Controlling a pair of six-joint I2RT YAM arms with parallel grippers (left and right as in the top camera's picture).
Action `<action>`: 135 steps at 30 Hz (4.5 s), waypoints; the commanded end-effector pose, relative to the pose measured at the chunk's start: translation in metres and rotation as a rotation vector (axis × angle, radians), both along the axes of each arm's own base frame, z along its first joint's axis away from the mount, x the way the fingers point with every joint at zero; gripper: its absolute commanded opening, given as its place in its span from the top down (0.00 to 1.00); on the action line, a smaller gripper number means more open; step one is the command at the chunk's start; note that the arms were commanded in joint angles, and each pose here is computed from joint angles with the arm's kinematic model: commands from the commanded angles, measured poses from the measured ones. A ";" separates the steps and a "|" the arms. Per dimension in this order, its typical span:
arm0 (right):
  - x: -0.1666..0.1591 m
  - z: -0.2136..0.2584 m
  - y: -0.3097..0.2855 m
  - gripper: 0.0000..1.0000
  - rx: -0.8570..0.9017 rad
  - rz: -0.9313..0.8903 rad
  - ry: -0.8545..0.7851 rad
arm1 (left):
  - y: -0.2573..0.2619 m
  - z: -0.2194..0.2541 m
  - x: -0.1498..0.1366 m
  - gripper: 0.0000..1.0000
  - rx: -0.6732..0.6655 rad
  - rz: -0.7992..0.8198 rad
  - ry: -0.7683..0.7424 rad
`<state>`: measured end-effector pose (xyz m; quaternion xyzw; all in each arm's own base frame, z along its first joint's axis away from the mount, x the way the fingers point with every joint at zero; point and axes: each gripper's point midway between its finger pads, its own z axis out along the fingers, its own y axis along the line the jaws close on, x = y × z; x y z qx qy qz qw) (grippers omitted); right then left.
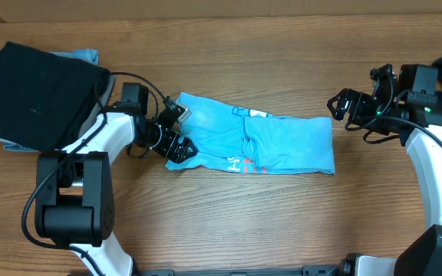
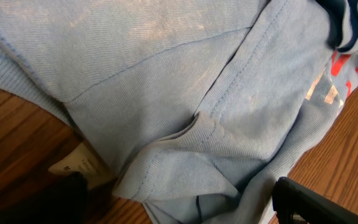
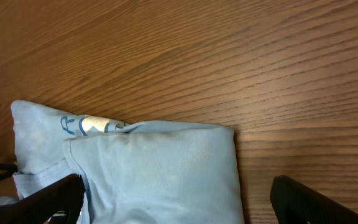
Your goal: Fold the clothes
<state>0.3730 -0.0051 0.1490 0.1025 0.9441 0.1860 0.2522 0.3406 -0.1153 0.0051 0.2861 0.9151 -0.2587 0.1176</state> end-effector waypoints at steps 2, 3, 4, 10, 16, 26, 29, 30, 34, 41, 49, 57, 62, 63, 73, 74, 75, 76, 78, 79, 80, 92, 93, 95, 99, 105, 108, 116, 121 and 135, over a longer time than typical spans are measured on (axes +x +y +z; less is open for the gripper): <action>0.004 0.011 -0.002 0.00 -0.007 -0.007 -0.031 | 0.048 -0.093 -0.083 0.00 0.304 -0.010 0.335; 0.004 0.011 -0.002 0.00 -0.007 -0.007 -0.031 | 0.048 -0.092 -0.085 0.00 0.303 -0.011 0.343; 0.004 0.011 -0.002 0.00 -0.007 -0.007 -0.031 | 0.048 -0.092 -0.087 0.00 0.303 -0.011 0.353; 0.004 0.011 -0.002 0.00 -0.007 -0.007 -0.031 | 0.048 -0.090 -0.093 0.02 0.312 0.051 0.406; 0.004 0.011 -0.002 0.00 -0.007 -0.007 -0.031 | 0.043 -0.087 -0.103 0.00 0.310 0.031 0.445; 0.004 0.011 -0.002 0.00 -0.007 -0.007 -0.031 | 0.021 -0.081 -0.119 0.02 0.282 -0.038 0.490; 0.004 0.011 -0.002 0.00 -0.007 -0.007 -0.031 | 0.014 -0.082 -0.122 0.02 0.303 -0.062 0.484; 0.004 0.011 -0.002 0.00 -0.007 -0.007 -0.031 | 0.014 -0.083 -0.121 0.02 0.322 -0.055 0.480; 0.004 0.011 -0.002 0.00 -0.007 -0.007 -0.031 | 0.015 -0.088 -0.114 0.07 0.364 0.006 0.463; 0.004 0.011 -0.002 0.00 -0.007 -0.007 -0.031 | 0.010 -0.088 -0.108 0.61 0.336 0.033 0.453; 0.004 0.011 -0.002 0.00 -0.007 -0.007 -0.031 | 0.011 -0.086 -0.108 0.96 0.345 0.048 0.467; 0.004 0.011 -0.002 0.00 -0.007 -0.007 -0.031 | 0.054 -0.047 -0.059 0.96 0.663 0.204 0.431; 0.004 0.011 -0.002 0.00 -0.007 -0.006 -0.031 | 0.055 -0.005 -0.016 0.96 0.693 0.263 0.357; 0.004 0.011 -0.002 0.00 -0.007 -0.006 -0.031 | 0.053 0.002 -0.009 0.96 0.687 0.268 0.342; 0.006 0.018 0.011 0.00 0.074 0.019 -0.053 | 0.063 0.063 0.031 0.96 0.752 0.301 0.225; 0.005 0.021 0.019 0.00 0.119 0.045 -0.055 | 0.062 0.066 0.033 0.96 0.751 0.303 0.219; 0.002 0.020 0.027 0.00 0.146 0.065 -0.042 | 0.062 0.067 0.034 0.96 0.750 0.302 0.214; -0.001 0.017 0.030 0.00 0.148 0.071 -0.020 | 0.061 0.067 0.035 0.96 0.750 0.301 0.212; -0.010 0.007 0.037 0.00 0.132 0.083 0.036 | 0.061 0.068 0.035 0.96 0.765 0.297 0.203; -0.016 0.000 0.048 0.00 0.123 0.115 0.075 | 0.062 0.068 0.036 0.96 0.782 0.294 0.191; -0.022 -0.007 0.058 0.07 0.109 0.170 0.099 | 0.062 0.069 0.038 0.96 0.798 0.291 0.175; -0.045 -0.096 0.089 0.96 0.010 0.267 0.292 | 0.051 0.097 0.058 0.96 0.879 0.263 0.034; -0.046 -0.103 0.089 0.96 0.011 0.267 0.297 | 0.049 0.098 0.059 0.96 0.877 0.260 0.027; -0.049 -0.118 0.090 0.96 0.017 0.269 0.320 | 0.044 0.101 0.061 0.96 0.879 0.239 0.011; -0.052 -0.137 0.099 0.96 0.071 0.292 0.342 | 0.039 0.106 0.062 0.96 0.946 0.212 -0.039; -0.047 -0.136 0.098 0.96 0.068 0.303 0.322 | 0.029 0.114 0.063 0.96 1.024 0.175 -0.110; -0.047 -0.136 0.098 0.96 0.068 0.302 0.323 | 0.022 0.115 0.062 0.96 1.021 0.161 -0.124; -0.046 -0.136 0.099 0.96 0.067 0.303 0.315 | 0.002 0.138 0.067 0.96 1.066 0.128 -0.227; -0.046 -0.136 0.098 0.96 0.067 0.303 0.318 | -0.005 0.140 0.065 0.96 1.064 0.112 -0.235; -0.041 -0.139 0.086 0.96 0.035 0.255 0.317 | -0.082 0.154 0.026 0.96 1.173 -0.162 -0.410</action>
